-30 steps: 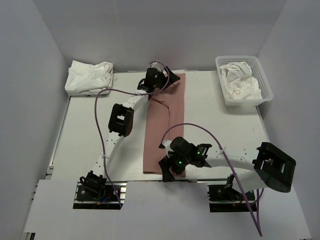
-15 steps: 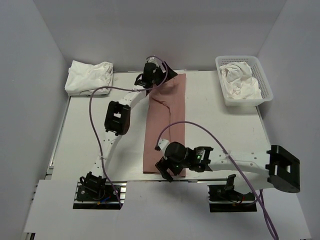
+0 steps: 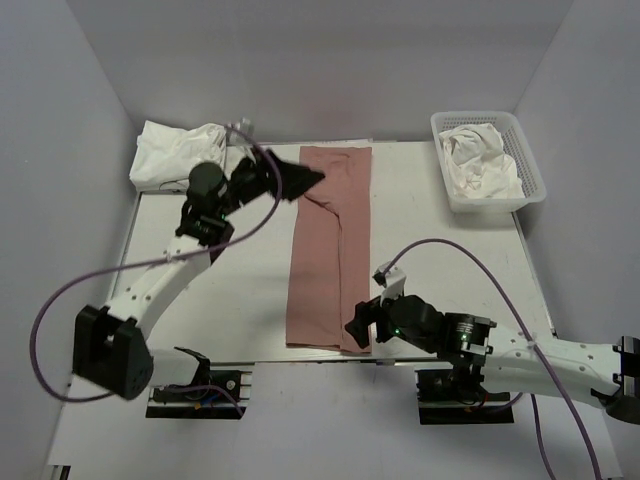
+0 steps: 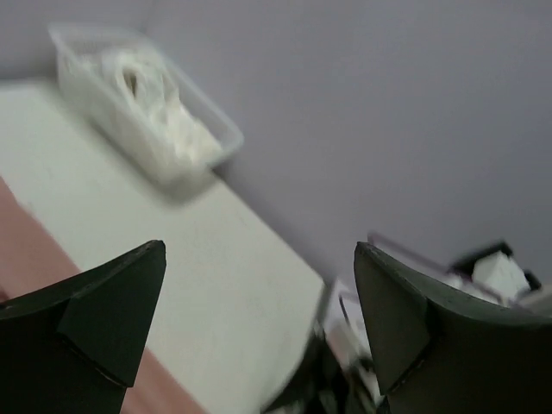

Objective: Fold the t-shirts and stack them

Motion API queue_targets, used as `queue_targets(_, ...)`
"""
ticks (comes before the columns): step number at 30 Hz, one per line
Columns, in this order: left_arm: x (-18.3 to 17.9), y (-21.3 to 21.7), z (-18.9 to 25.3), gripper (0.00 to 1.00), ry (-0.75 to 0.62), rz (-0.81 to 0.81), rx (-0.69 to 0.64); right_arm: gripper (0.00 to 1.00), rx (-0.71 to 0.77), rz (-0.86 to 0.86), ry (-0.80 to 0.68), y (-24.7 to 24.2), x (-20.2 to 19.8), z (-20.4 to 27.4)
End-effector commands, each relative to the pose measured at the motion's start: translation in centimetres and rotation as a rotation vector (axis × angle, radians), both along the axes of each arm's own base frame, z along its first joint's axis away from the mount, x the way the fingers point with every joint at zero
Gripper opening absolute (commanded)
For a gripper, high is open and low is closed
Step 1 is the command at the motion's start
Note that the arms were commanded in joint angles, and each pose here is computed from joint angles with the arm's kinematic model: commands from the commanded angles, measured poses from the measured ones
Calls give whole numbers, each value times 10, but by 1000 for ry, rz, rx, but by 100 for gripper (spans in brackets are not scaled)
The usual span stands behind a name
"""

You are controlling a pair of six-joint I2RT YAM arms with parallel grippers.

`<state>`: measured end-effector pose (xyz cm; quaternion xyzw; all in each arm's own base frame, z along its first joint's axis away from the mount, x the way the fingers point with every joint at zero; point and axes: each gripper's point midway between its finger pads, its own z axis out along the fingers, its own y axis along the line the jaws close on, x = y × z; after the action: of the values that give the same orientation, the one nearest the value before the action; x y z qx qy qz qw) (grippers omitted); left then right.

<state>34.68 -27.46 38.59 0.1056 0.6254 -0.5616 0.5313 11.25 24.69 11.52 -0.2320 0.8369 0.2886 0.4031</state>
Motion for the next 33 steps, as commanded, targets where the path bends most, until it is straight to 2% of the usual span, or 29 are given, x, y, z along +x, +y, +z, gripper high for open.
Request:
queue_targets(1,-50,-1,-102,100,267,-147,85,90,72,-97,66,-9,0,5)
queue_targets(2,-75,6,-132,100,380,-154,125,90,67,-85,86,-11,-4,3)
queue_targets(4,-99,16,-157,100,494,-153,165,90,36,-64,137,-15,-14,-7)
queue_targets(5,-125,21,-190,100,613,-179,209,90,17,-32,169,-15,-22,-14)
queue_targets(6,-141,27,-191,97,626,-194,213,90,7,-26,184,-14,-24,-18)
queue_targets(7,-156,32,-210,97,676,-204,251,90,-22,-18,199,-15,-27,-25)
queue_targets(8,-173,43,-234,96,793,-181,313,90,-36,3,223,-14,-32,-29)
queue_targets(10,-191,60,-261,96,847,-123,410,90,-96,11,254,-14,-35,-40)
queue_targets(12,-211,75,-287,96,969,-93,480,90,-127,38,282,-14,-42,-46)
queue_targets(14,-230,77,-306,94,1032,-129,486,90,-174,23,313,-15,-43,-58)
queue_targets(15,-230,75,-309,94,1018,-144,474,90,-193,14,324,-16,-43,-63)
queue_targets(18,-241,76,-329,91,1096,-160,482,90,-216,-3,351,-14,-44,-71)
queue_targets(24,-247,83,-352,83,1141,-143,592,88,-235,-64,366,-19,-39,-78)
queue_targets(30,-260,89,-377,64,1202,-129,650,80,-258,-90,369,-24,-36,-83)
queue_targets(32,-262,85,-376,52,1196,-151,637,76,-264,-93,377,-25,-36,-84)
queue_targets(33,-261,88,-380,48,1199,-129,651,70,-261,-95,376,-23,-35,-85)
